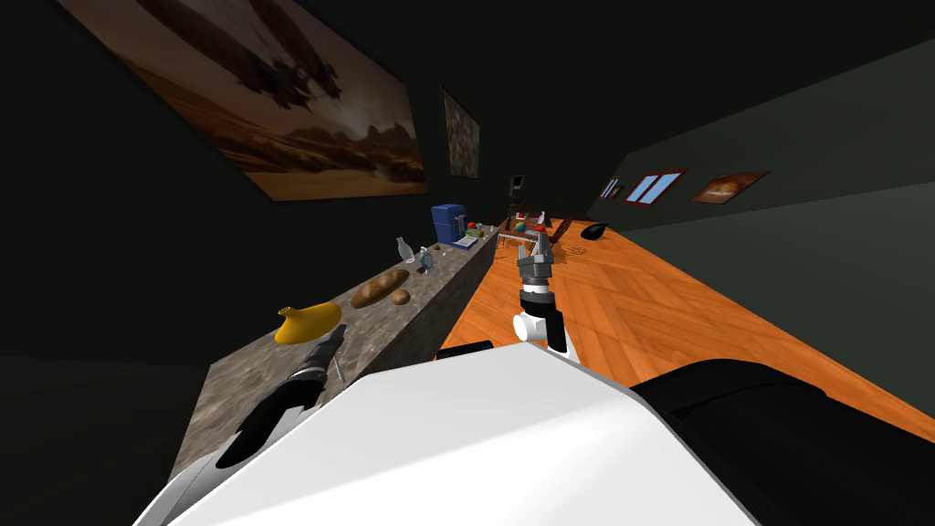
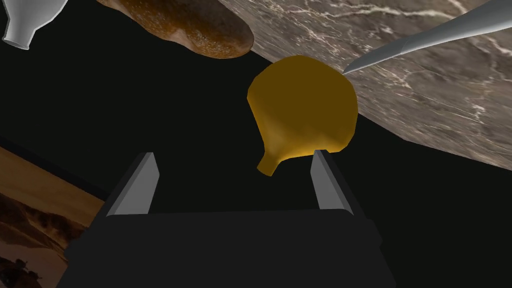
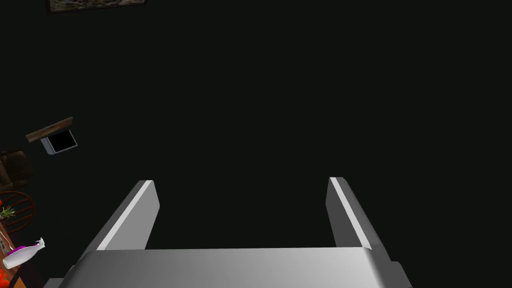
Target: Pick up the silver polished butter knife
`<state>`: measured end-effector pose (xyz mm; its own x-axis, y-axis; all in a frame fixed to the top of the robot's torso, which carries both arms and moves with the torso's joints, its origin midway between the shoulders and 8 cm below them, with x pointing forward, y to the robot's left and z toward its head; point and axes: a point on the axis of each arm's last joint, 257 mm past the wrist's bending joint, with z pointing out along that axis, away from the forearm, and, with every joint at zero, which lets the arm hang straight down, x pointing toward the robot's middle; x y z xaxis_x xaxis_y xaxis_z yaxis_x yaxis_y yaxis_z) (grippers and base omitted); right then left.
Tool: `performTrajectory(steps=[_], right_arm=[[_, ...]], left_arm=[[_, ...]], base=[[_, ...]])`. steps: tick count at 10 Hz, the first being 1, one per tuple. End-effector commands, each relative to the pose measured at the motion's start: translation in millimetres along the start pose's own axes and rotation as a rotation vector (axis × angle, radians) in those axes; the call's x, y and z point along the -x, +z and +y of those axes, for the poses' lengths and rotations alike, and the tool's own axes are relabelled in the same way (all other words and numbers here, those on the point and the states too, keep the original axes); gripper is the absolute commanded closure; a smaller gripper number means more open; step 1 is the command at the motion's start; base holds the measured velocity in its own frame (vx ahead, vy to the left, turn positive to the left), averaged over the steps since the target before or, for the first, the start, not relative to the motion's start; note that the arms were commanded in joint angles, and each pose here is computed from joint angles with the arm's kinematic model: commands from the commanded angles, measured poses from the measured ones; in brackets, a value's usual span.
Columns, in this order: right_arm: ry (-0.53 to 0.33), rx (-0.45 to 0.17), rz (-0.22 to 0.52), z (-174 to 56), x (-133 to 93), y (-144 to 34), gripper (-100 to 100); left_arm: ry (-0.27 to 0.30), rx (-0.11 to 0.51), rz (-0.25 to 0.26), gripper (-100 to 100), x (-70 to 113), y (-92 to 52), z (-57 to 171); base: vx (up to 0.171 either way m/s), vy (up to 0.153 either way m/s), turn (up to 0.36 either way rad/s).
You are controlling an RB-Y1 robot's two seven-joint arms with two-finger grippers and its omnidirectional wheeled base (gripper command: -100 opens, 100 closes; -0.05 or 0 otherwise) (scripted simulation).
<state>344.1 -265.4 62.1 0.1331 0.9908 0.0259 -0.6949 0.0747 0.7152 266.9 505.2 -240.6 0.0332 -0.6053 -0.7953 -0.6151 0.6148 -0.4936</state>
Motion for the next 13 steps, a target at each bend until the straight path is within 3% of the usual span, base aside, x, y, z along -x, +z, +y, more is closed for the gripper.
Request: performTrajectory(steps=[1, 3, 7, 8, 13], right_arm=[[0.0, 0.0, 0.0, 0, 0, 0.0, 0], [0.0, 0.0, 0.0, 0, 0, 0.0, 0], [0.0, 0.0, 0.0, 0, 0, 0.0, 0], [0.0, 0.0, 0.0, 0, 0, 0.0, 0], [0.0, 0.0, 0.0, 0, 0, 0.0, 0]], left_arm=[[0.032, 0.065, 0.03, -100, -6.7, -2.5, 23], [0.06, 0.118, 0.056, -100, -10.8, -5.6, 41], [0.156, 0.289, 0.153, -100, -23.6, -22.7, 104], [0.156, 0.296, 0.156, -100, -24.1, -23.2, 106], [0.241, 0.447, 0.258, -100, -34.8, -47.5, 160]], base=[[0.006, 0.012, -0.153], [0.009, 0.017, -0.135], [0.017, 0.016, -0.15], [0.017, 0.015, -0.026], [0.021, 0.011, -0.096]])
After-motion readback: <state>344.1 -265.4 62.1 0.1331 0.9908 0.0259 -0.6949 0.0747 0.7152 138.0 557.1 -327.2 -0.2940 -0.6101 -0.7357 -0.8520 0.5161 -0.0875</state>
